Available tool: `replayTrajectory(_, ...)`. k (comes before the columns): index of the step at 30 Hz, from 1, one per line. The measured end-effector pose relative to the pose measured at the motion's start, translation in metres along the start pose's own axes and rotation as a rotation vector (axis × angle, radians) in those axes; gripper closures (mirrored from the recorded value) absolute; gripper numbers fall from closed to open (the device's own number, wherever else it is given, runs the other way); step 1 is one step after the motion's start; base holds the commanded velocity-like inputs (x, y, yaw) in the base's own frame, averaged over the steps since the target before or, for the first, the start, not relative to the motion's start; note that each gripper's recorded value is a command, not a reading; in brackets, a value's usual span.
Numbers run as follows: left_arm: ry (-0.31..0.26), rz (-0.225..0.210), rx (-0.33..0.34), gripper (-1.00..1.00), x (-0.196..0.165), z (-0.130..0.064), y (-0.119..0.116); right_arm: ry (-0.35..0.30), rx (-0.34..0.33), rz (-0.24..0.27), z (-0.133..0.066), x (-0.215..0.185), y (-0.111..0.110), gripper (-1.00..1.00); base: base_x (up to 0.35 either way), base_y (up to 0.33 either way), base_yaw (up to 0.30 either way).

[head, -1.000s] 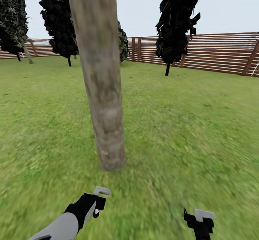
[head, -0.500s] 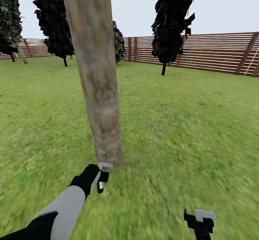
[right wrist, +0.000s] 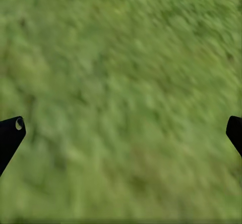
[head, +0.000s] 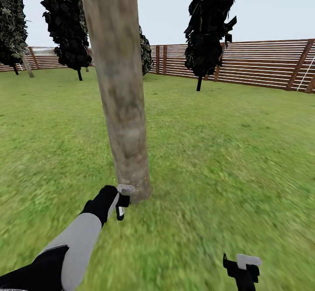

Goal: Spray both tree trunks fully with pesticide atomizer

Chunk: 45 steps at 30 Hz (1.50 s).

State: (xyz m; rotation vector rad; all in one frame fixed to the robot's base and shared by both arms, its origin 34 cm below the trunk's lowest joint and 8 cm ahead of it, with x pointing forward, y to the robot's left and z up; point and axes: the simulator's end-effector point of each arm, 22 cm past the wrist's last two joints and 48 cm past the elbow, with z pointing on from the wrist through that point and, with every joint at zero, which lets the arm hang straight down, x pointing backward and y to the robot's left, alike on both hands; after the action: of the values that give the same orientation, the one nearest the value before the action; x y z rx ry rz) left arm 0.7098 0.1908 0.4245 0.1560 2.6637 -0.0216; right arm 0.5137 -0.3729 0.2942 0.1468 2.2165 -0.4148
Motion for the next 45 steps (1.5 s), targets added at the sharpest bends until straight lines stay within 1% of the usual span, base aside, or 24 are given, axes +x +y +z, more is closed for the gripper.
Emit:
replayTrajectory(2, 0.002, -0.006, -0.027, 1.0, -0.002, -0.002, 0.024, 0.002, 0.0, -0.001, 0.0, 0.001, 0.0, -1.0, 0.0, 0.0, 0.0)
replayTrajectory(3, -0.003, -0.023, -0.059, 1.0, -0.004, -0.005, 0.052, 0.003, 0.0, -0.001, 0.0, 0.001, 0.0, -1.0, 0.0, 0.0, 0.0)
replayTrajectory(4, -0.002, -0.02, -0.091, 1.0, -0.003, -0.007, 0.073, 0.004, 0.0, -0.002, 0.0, 0.002, 0.0, -1.0, 0.0, 0.0, 0.0)
replayTrajectory(6, 0.001, -0.031, -0.091, 1.0, 0.0, -0.007, 0.078, 0.004, 0.0, -0.002, -0.001, 0.002, 0.0, -1.0, 0.0, 0.0, 0.0)
replayTrajectory(7, 0.002, -0.03, -0.085, 1.0, 0.0, -0.007, 0.074, 0.004, 0.0, -0.002, -0.001, 0.002, 0.0, -1.0, 0.0, 0.0, 0.0)
replayTrajectory(9, 0.002, 0.006, -0.032, 1.0, -0.005, -0.006, 0.029, 0.004, 0.001, -0.002, -0.001, 0.002, -0.001, -1.0, 0.0, 0.0, 0.0)
replayTrajectory(11, -0.006, 0.034, -0.006, 1.0, -0.012, -0.009, 0.003, 0.004, 0.0, -0.002, -0.001, 0.002, 0.0, -1.0, 0.0, 0.0, 0.0)
replayTrajectory(13, -0.022, 0.047, 0.008, 1.0, -0.024, -0.013, -0.009, 0.004, 0.0, -0.002, -0.001, 0.002, 0.0, -1.0, 0.0, 0.0, 0.0)
replayTrajectory(16, -0.039, 0.048, -0.002, 1.0, -0.032, -0.017, 0.007, 0.004, 0.0, -0.002, -0.001, 0.002, 0.0, -1.0, 0.0, 0.0, 0.0)
replayTrajectory(17, -0.051, 0.03, -0.035, 1.0, -0.039, -0.023, 0.034, 0.004, 0.0, -0.002, -0.001, 0.002, 0.0, -1.0, 0.0, 0.0, 0.0)
replayTrajectory(18, -0.031, 0.025, -0.073, 1.0, -0.038, -0.028, 0.057, 0.004, 0.0, -0.002, -0.001, 0.002, 0.0, -1.0, 0.0, 0.0, 0.0)
replayTrajectory(19, -0.013, 0.007, -0.071, 1.0, -0.037, -0.032, 0.06, 0.004, 0.0, -0.002, -0.001, 0.002, 0.0, -1.0, 0.0, 0.0, 0.0)
replayTrajectory(22, 0.004, -0.002, -0.066, 1.0, -0.036, -0.035, 0.056, 0.004, -0.001, -0.003, -0.001, 0.002, 0.0, -1.0, 0.0, 0.0, 0.0)
replayTrajectory(24, 0.0, 0.001, -0.019, 1.0, -0.041, -0.037, 0.024, 0.004, 0.0, -0.002, -0.001, 0.002, 0.0, -1.0, 0.0, 0.0, 0.0)
replayTrajectory(27, -0.03, 0.02, 0.011, 1.0, -0.062, -0.046, -0.003, 0.004, 0.0, -0.002, -0.001, 0.002, 0.0, -1.0, 0.0, 0.0, 0.0)
replayTrajectory(29, -0.051, 0.026, 0.005, 1.0, -0.079, -0.055, 0.001, 0.004, 0.0, -0.002, -0.001, 0.002, 0.0, -1.0, 0.0, 0.0, 0.0)
replayTrajectory(31, -0.051, 0.018, -0.017, 1.0, -0.082, -0.057, 0.019, 0.004, 0.0, -0.002, -0.001, 0.002, 0.0, -1.0, 0.0, 0.0, 0.0)
replayTrajectory(32, -0.058, -0.007, -0.04, 1.0, -0.084, -0.062, 0.048, 0.004, 0.0, -0.002, -0.001, 0.002, 0.0, -1.0, 0.0, 0.0, 0.0)
replayTrajectory(33, -0.058, -0.006, -0.079, 1.0, -0.084, -0.067, 0.079, 0.004, -0.001, -0.002, -0.001, 0.002, 0.0, -1.0, 0.0, 0.0, 0.0)
replayTrajectory(35, -0.04, -0.024, -0.054, 1.0, -0.079, -0.068, 0.082, 0.004, 0.0, -0.002, -0.001, 0.002, 0.0, -1.0, 0.0, 0.0, 0.0)
replayTrajectory(38, -0.029, -0.016, -0.033, 1.0, -0.076, -0.068, 0.071, 0.004, 0.0, -0.002, -0.001, 0.002, 0.0, -1.0, 0.0, -0.012, 0.071)
replayTrajectory(41, -0.036, 0.041, 0.0, 1.0, -0.082, -0.069, 0.031, 0.004, 0.0, -0.002, -0.001, 0.002, 0.0, -1.0, 0.0, -0.188, 0.236)
replayTrajectory(43, -0.059, 0.056, 0.005, 1.0, -0.091, -0.074, 0.021, 0.004, 0.0, -0.002, -0.001, 0.002, 0.0, -1.0, 0.0, -0.257, 0.267)
replayTrajectory(45, -0.074, 0.058, 0.001, 1.0, -0.096, -0.077, 0.021, 0.004, 0.0, -0.002, -0.001, 0.002, 0.0, -1.0, 0.0, -0.266, 0.247)
